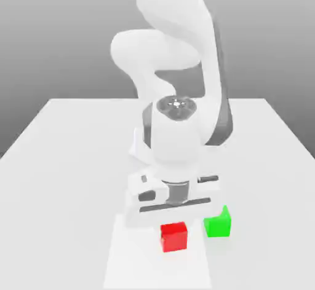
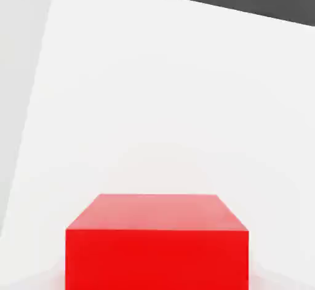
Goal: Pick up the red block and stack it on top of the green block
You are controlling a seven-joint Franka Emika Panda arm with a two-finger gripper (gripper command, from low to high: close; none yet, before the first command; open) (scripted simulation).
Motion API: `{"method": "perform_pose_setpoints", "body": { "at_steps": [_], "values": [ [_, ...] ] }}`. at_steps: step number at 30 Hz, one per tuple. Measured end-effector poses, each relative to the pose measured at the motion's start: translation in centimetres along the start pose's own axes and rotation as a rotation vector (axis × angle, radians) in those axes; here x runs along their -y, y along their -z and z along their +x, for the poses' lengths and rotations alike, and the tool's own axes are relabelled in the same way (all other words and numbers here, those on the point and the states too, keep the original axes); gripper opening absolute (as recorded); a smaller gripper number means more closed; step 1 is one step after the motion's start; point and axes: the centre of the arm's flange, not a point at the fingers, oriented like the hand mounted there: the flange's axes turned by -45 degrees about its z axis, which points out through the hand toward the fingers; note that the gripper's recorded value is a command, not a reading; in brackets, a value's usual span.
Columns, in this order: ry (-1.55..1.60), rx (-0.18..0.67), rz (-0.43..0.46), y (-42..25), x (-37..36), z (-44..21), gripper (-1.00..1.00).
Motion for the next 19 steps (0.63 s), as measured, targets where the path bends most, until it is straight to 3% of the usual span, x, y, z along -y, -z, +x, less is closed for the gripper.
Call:
{"method": "perform_pose_setpoints", "body": {
  "at_steps": [3,9,15,16,19],
  "values": [
    [0.002,0.0,0.0,2.9,0.1,-0.1,-1.0],
    [0.45,0.0,0.002,6.9,10.2,-2.8,-1.0],
    [0.511,0.001,-0.001,2.5,11.4,-3.3,-1.0],
    [0.512,0.0,0.0,1.5,11.4,-3.4,1.0],
    [0.512,0.0,0.0,1.5,11.4,-3.4,1.0]
  ]
}}
